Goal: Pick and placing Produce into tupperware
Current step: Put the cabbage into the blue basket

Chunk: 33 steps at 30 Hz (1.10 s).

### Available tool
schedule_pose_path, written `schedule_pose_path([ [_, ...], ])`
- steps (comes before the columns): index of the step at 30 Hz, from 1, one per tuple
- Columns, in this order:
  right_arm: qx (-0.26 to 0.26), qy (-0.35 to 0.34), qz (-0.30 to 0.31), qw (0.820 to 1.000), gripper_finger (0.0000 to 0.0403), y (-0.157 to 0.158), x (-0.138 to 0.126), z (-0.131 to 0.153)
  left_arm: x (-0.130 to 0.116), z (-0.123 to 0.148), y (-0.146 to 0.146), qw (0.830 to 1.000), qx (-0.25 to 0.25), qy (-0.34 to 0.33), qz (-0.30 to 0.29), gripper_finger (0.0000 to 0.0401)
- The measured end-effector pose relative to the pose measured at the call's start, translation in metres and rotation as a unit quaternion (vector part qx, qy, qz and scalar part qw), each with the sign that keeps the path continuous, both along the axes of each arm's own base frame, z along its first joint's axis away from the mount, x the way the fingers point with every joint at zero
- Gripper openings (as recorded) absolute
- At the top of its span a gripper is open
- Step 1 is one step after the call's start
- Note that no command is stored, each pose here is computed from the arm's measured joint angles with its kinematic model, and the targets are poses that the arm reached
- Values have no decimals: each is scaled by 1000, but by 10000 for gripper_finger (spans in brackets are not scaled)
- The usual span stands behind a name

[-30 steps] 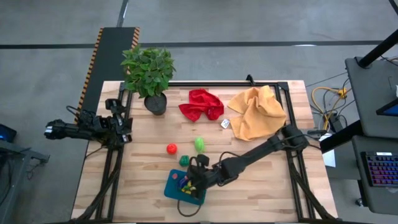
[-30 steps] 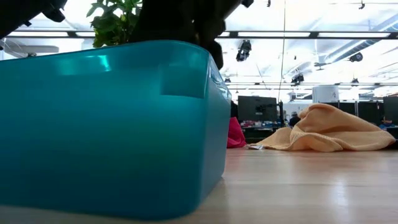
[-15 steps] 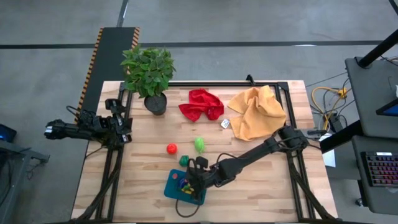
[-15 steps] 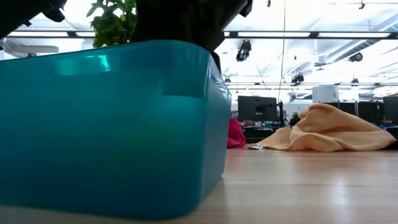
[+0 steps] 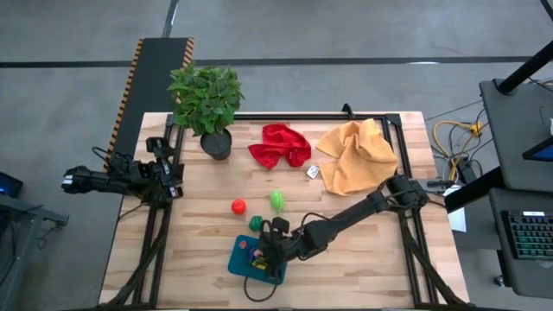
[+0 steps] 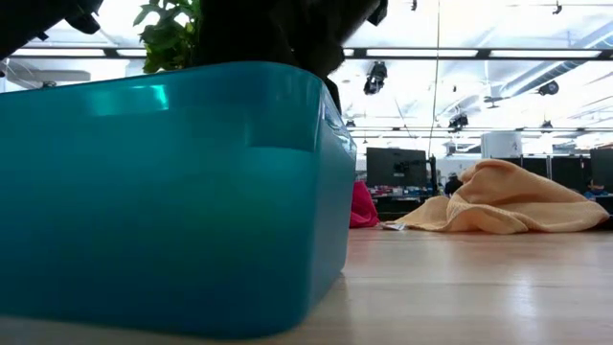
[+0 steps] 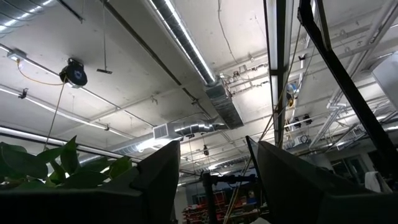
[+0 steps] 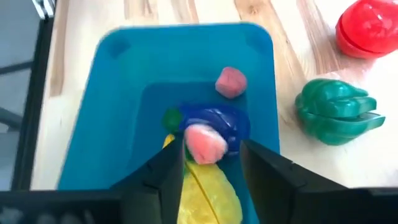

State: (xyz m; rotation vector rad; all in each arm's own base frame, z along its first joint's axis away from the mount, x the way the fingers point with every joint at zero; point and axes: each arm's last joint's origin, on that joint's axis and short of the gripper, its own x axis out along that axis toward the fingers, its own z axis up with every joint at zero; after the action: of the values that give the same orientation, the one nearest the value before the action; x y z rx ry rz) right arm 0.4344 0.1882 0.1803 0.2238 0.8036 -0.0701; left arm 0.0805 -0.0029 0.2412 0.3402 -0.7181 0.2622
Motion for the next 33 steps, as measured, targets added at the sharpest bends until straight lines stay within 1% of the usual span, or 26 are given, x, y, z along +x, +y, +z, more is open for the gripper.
schedule_pose_path([
  [3,-6,-18,-8,1000,170,-4,5,10,0,0,0,1000,0,0,0,199],
  [5,-27,-36,-6,999,188,-8,9,21,0,0,0,1000,0,0,0,199],
  [8,-85,-61,-21,994,217,-14,11,41,0,0,0,1000,0,0,0,199],
  [11,-152,-75,-81,982,252,-23,8,60,0,0,0,1000,0,1,0,199],
  [14,-212,-60,-125,967,290,-33,0,68,0,0,0,1000,0,1,0,199],
  [16,-228,-42,-138,963,316,-40,-4,70,0,0,0,1000,0,1,0,199],
  [20,-223,-5,-169,960,363,-56,-11,73,0,0,0,1000,0,1,0,199],
  [22,-215,17,-197,956,377,-66,-14,70,0,0,0,1000,0,1,0,199],
  [24,-202,33,-231,951,382,-77,-16,65,0,0,0,1000,0,1,0,199],
  [27,-167,33,-282,944,384,-91,-13,58,0,0,0,1000,0,1,0,199],
  [30,-122,45,-306,943,384,-100,-8,50,0,0,0,1000,0,0,0,199],
  [33,-97,66,-317,941,384,-108,-5,41,0,0,0,1000,0,0,0,199],
])
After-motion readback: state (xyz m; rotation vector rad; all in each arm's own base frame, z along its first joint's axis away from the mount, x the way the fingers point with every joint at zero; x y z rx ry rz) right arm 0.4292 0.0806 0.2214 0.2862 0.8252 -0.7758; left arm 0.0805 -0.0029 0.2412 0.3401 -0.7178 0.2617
